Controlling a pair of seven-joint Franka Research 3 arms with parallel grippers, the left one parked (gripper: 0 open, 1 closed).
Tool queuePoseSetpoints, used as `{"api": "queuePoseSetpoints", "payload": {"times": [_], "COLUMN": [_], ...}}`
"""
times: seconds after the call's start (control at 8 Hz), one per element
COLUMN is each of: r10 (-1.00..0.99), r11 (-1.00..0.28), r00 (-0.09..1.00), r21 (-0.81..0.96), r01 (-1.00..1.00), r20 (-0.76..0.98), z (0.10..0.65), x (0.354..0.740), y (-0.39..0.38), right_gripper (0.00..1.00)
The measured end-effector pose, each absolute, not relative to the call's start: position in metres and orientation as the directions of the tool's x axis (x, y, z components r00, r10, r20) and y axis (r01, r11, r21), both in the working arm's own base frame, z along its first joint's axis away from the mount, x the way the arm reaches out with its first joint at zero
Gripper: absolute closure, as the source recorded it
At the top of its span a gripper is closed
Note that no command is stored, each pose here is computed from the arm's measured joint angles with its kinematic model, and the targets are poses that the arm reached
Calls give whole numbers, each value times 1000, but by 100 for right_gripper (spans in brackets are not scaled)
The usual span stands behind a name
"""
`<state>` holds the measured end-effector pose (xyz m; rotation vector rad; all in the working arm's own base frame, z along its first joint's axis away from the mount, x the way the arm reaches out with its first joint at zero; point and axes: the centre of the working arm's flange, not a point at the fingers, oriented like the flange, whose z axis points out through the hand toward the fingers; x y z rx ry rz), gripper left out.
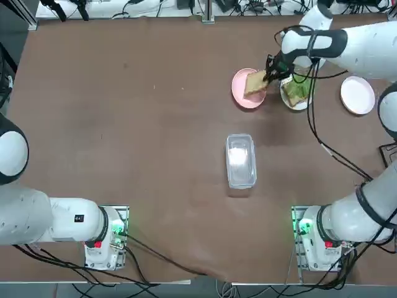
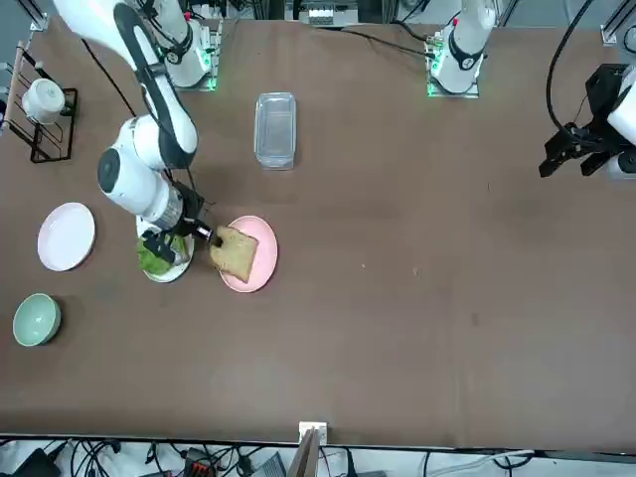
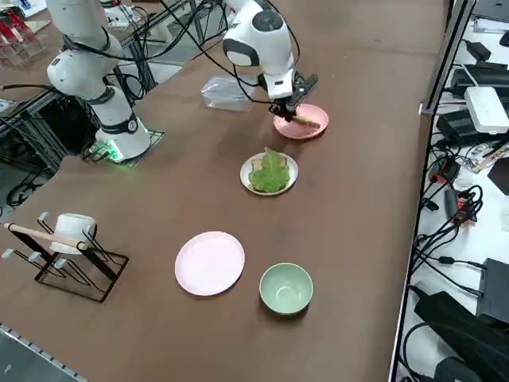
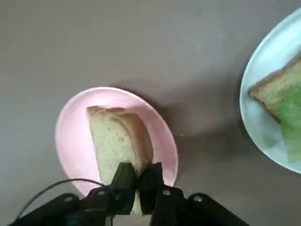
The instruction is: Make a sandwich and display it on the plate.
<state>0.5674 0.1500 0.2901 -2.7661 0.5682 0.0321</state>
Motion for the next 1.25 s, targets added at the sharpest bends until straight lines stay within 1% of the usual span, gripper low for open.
{"api": "queuePoseSetpoints", "payload": {"times": [0.12, 0.38, 0.62, 0.88, 1.25], "r10": [-376, -363, -251, -108, 43], "r11": [-872, -873, -903, -922, -911], "r00": [924, 928, 960, 986, 996], "r21": [-310, -319, -329, -358, -412], "r01": [-378, -369, -277, -148, 9], "r20": [-72, -81, -121, -130, -73], "z": [309, 350, 386, 391, 364], "x": [568, 573, 585, 586, 580], "y": [150, 140, 99, 23, -87], "right_gripper": [92, 92, 92, 92, 92]}}
